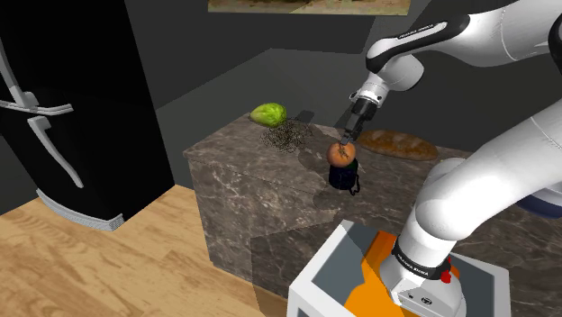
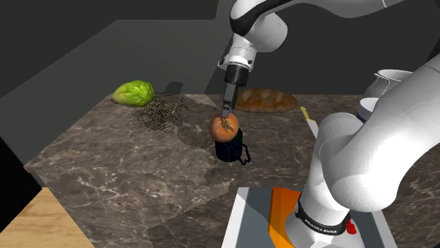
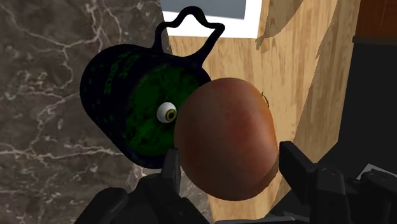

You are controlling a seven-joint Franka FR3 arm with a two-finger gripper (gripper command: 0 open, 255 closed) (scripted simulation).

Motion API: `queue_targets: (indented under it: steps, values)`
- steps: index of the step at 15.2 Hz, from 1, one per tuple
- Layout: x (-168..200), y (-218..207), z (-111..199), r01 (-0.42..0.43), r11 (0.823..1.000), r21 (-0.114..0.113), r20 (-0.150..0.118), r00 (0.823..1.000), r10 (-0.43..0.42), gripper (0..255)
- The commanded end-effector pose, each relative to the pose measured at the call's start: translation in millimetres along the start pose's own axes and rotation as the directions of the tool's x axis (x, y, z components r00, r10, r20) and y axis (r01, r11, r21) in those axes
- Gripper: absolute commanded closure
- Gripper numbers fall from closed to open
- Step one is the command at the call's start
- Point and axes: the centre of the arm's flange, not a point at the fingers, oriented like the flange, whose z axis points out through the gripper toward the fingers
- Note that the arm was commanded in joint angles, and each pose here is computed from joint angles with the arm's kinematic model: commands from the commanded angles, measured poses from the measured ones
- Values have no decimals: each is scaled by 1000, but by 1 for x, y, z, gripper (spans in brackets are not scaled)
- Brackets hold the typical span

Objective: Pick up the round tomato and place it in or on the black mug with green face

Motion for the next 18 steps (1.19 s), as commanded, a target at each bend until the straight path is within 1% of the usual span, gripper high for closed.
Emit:
queue_targets:
  steps: [1,6,10,18]
  values:
    - [-2,2,5,-4,1000,1,13,1000,4,0]
    - [-1,2,5,-4,1000,1,13,1000,4,0]
    - [-1,2,-45,-4,1000,1,13,1000,4,0]
    - [-1,2,-45,-4,1000,1,13,1000,4,0]
